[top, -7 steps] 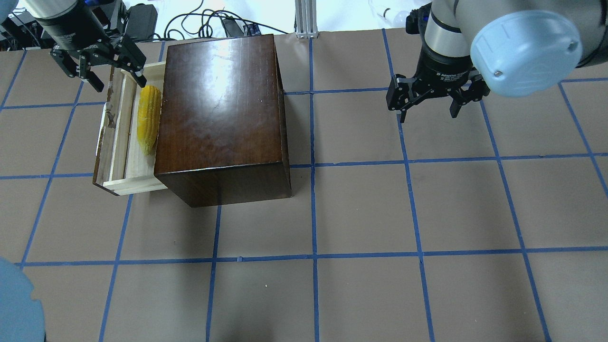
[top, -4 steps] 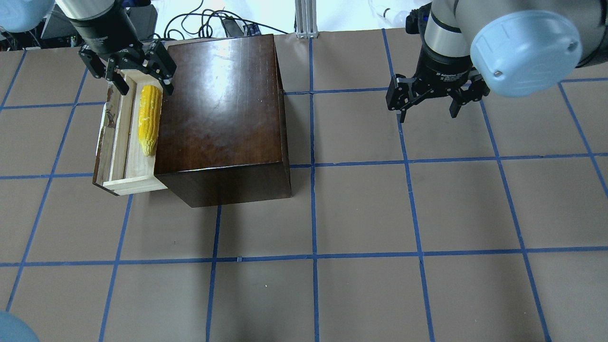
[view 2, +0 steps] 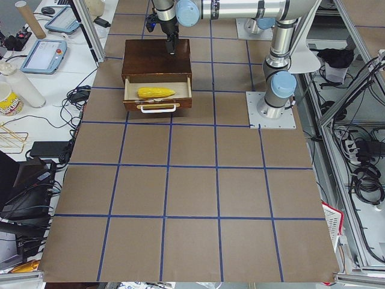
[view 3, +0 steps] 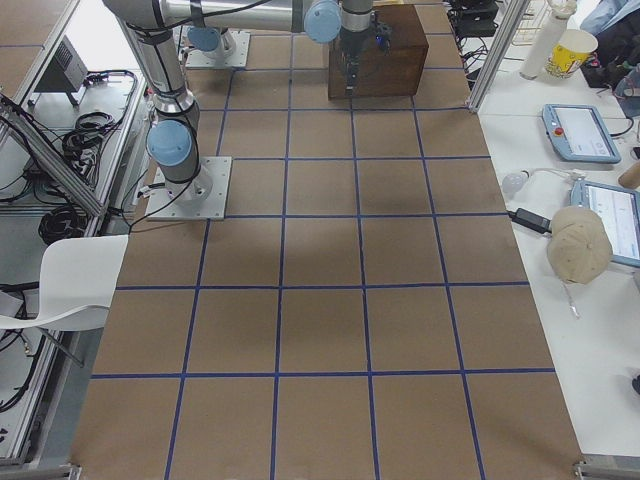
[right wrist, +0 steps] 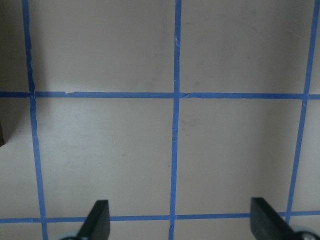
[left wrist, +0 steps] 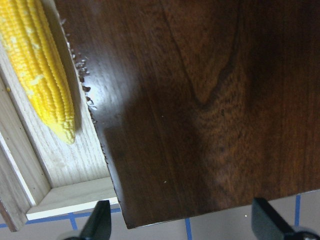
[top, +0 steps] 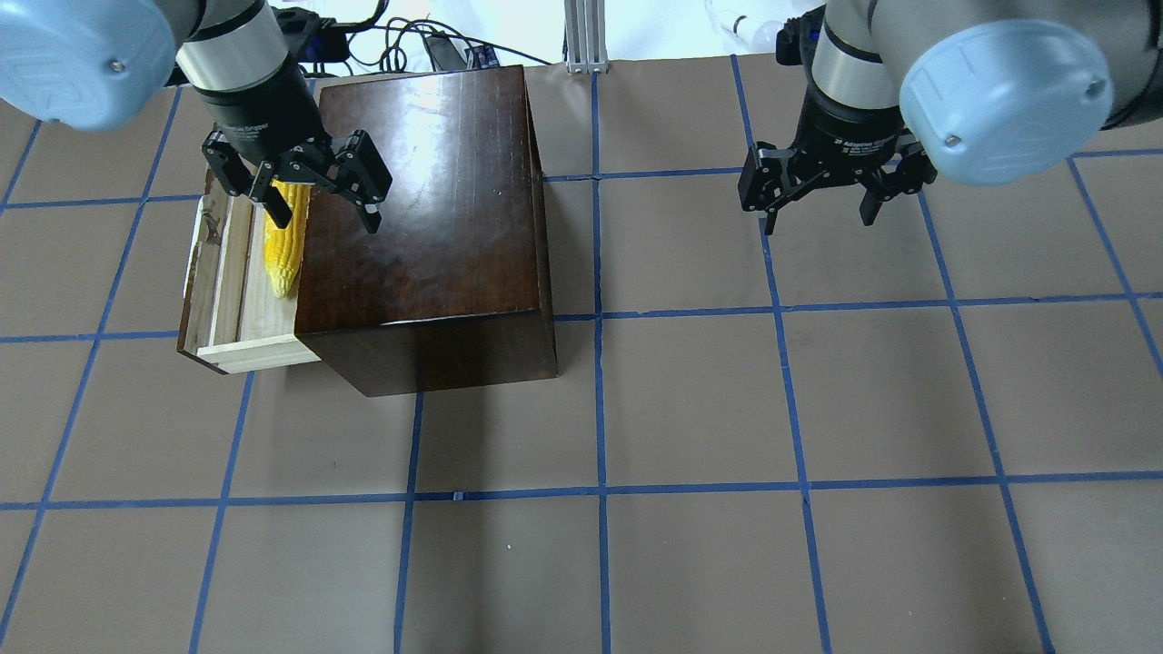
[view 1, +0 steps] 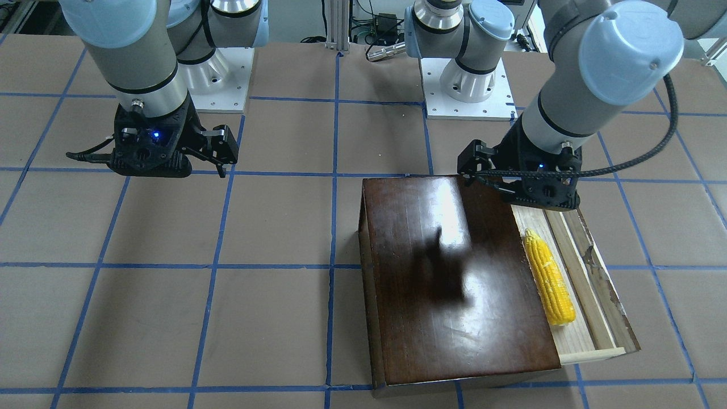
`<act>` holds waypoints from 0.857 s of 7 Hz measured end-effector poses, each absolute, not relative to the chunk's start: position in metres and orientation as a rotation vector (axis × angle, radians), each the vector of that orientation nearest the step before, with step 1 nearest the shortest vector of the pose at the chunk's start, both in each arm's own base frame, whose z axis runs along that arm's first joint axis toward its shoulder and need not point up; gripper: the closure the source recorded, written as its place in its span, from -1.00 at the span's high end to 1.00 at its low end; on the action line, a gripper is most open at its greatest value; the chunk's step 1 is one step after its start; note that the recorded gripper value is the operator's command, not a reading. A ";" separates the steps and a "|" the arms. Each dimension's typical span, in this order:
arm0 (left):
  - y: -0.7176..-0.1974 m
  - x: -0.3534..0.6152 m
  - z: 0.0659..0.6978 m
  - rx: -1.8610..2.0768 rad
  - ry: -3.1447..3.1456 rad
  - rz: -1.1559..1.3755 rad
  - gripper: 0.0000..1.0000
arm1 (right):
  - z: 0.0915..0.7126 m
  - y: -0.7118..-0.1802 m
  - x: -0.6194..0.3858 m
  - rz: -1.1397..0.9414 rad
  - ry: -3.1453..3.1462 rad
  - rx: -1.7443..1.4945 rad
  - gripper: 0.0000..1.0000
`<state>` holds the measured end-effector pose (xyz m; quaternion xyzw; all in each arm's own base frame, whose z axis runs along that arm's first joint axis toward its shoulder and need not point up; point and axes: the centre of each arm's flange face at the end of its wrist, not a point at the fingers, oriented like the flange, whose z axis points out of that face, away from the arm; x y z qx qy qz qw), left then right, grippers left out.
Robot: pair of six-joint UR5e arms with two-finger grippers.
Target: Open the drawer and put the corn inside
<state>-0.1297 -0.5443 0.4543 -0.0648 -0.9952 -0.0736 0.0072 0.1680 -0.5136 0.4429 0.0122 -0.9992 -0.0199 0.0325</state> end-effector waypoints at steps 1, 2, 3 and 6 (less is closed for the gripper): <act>-0.538 -0.131 0.462 -0.204 -3.115 -0.203 1.00 | 0.443 -0.514 0.168 -0.061 -3.075 0.038 1.00; -0.534 -0.130 0.469 -0.201 -3.117 -0.182 1.00 | 0.443 -0.514 0.168 -0.062 -3.075 0.038 1.00; -0.531 -0.128 0.474 -0.196 -3.119 -0.165 1.00 | 0.443 -0.514 0.168 -0.062 -3.075 0.038 1.00; -0.529 -0.127 0.479 -0.191 -3.121 -0.137 1.00 | 0.443 -0.514 0.168 -0.062 -3.074 0.038 1.00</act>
